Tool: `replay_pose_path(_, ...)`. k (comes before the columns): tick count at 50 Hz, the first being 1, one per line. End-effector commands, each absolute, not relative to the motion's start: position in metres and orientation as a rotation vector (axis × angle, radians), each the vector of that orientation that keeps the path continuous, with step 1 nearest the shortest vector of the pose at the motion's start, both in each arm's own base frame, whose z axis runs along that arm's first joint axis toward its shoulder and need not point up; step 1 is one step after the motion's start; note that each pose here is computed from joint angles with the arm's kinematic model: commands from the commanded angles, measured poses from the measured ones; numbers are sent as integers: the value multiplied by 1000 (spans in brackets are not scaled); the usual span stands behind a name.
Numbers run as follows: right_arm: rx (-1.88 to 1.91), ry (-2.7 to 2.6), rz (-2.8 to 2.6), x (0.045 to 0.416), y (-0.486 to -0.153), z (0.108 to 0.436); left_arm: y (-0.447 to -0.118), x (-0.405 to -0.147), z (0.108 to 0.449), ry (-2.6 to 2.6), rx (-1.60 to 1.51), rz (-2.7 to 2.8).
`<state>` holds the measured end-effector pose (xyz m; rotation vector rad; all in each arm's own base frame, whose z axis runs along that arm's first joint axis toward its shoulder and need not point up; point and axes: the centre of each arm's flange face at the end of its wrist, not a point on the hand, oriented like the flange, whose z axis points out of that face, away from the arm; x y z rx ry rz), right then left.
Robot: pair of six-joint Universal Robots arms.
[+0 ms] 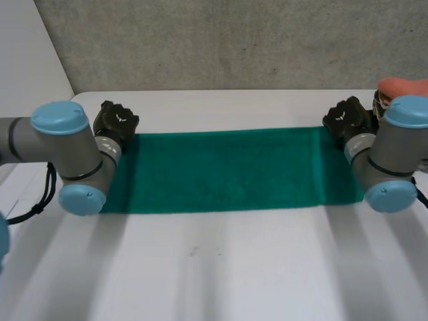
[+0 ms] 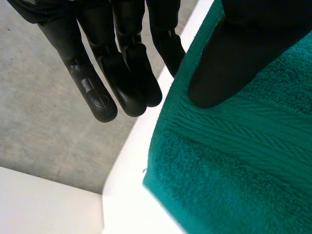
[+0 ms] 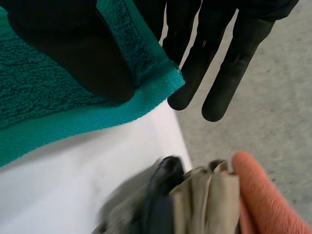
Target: Fold the laundry.
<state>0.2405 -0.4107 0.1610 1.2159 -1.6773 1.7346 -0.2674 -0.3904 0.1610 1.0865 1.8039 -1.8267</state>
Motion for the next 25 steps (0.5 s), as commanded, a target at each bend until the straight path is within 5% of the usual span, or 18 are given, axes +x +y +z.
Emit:
replay_pose_path(1, 1135, -1614, 1834, 261, -437, 145, -410, -283, 157, 1697, 1014, -1959)
replay_pose_path(7, 1032, -1816, 1877, 255, -418, 154, -380, -296, 170, 1715, 986, -2088)
replay_pose_path(13, 1039, -2064, 1876, 237, -364, 184, -331, -279, 195, 1855, 897, -2200)
replay_pose_path(25, 1092, -2394, 1672, 184, -337, 150, -278, -265, 191, 2201, 812, -2414)
